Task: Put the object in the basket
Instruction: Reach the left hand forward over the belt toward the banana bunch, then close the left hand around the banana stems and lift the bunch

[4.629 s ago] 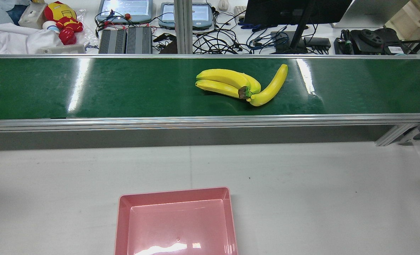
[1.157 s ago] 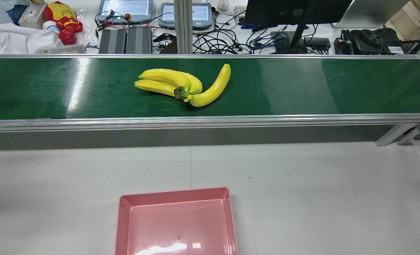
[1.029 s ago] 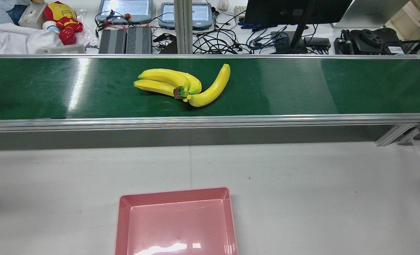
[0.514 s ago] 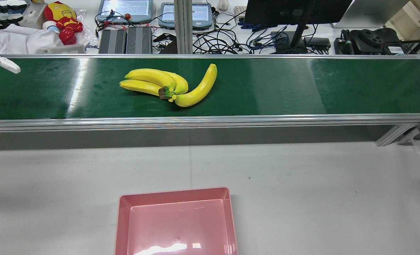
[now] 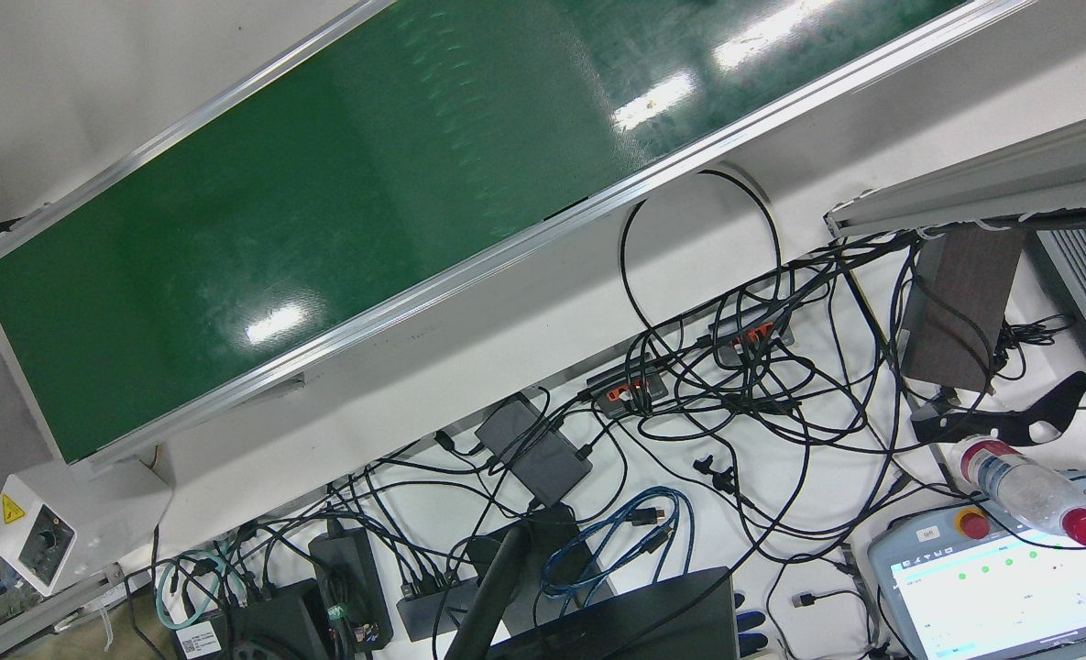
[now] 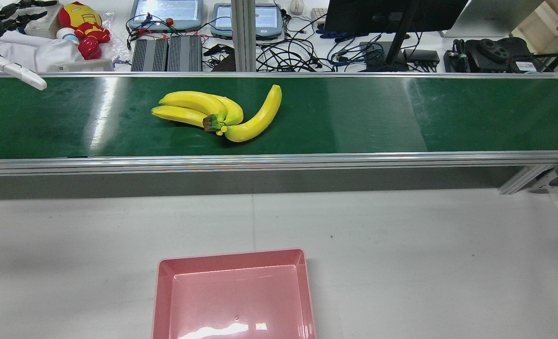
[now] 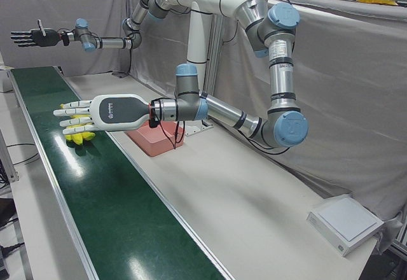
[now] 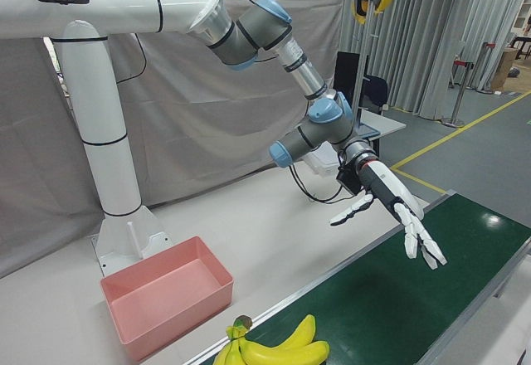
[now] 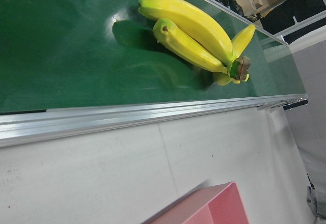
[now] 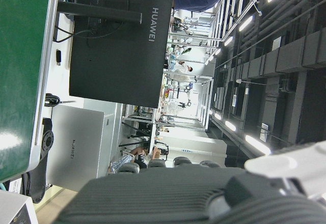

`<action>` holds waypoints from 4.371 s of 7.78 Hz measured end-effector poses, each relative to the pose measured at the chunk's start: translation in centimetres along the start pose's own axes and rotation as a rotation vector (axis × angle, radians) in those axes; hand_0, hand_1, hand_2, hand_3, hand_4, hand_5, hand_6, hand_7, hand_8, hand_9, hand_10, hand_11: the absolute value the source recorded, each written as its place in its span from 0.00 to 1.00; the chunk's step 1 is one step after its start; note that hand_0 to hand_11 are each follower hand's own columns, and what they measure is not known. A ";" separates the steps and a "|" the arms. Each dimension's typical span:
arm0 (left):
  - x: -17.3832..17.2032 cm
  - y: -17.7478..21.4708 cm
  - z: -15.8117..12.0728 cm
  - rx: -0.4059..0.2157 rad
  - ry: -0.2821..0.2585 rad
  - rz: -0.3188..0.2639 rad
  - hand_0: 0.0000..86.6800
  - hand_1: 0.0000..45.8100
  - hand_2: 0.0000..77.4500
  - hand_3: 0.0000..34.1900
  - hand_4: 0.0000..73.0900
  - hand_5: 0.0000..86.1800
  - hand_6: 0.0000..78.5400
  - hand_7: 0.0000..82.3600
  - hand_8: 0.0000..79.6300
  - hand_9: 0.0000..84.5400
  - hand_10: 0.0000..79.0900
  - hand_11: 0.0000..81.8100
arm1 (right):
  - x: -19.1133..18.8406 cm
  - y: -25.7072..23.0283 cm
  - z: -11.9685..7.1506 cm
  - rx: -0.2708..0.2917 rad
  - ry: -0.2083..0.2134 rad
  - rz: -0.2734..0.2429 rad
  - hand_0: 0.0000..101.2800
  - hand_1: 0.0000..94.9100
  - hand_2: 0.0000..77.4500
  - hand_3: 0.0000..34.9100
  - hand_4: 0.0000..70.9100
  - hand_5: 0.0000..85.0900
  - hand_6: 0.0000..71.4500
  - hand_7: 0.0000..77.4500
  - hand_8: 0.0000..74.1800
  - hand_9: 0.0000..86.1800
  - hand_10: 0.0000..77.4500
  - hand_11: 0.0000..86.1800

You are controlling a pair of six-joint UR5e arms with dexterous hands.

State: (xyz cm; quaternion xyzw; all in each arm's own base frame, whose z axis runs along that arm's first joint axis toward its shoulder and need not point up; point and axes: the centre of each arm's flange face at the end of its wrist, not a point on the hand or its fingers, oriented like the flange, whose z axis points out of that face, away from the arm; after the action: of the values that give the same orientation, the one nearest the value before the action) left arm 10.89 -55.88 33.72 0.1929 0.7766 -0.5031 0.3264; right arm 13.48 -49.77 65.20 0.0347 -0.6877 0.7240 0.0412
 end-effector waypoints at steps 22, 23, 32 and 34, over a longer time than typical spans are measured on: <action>-12.1 7.2 6.7 -0.122 -0.101 0.262 0.68 0.43 0.01 0.20 0.14 0.14 0.01 0.08 0.13 0.11 0.05 0.09 | -0.1 0.1 0.0 -0.001 -0.001 0.000 0.00 0.00 0.01 0.00 0.00 0.00 0.00 0.01 0.00 0.00 0.00 0.00; -12.7 7.8 6.7 -0.132 -0.107 0.269 0.68 0.43 0.01 0.23 0.14 0.14 0.01 0.08 0.13 0.11 0.05 0.09 | -0.1 0.1 0.0 -0.001 -0.001 0.000 0.00 0.00 0.01 0.00 0.00 0.00 0.00 0.01 0.00 0.00 0.00 0.00; -12.5 9.7 7.1 -0.127 -0.118 0.357 0.52 0.14 0.73 0.07 0.50 0.63 0.57 0.62 0.48 0.63 0.10 0.43 | -0.1 0.1 0.0 -0.002 -0.001 0.000 0.00 0.00 0.01 0.00 0.00 0.00 0.00 0.01 0.00 0.00 0.00 0.00; -10.4 10.2 6.7 -0.121 -0.115 0.353 0.52 0.14 0.73 0.04 0.51 0.63 0.57 0.62 0.52 0.62 0.17 0.78 | -0.1 0.1 0.0 -0.003 -0.001 0.000 0.00 0.00 0.01 0.00 0.00 0.00 0.00 0.01 0.00 0.00 0.00 0.00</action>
State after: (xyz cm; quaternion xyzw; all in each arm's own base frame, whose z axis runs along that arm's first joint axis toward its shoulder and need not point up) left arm 26.83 -57.36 32.44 0.2770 0.7395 -0.4008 0.4645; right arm 13.54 -49.77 65.07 0.0351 -0.6887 0.7231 0.0407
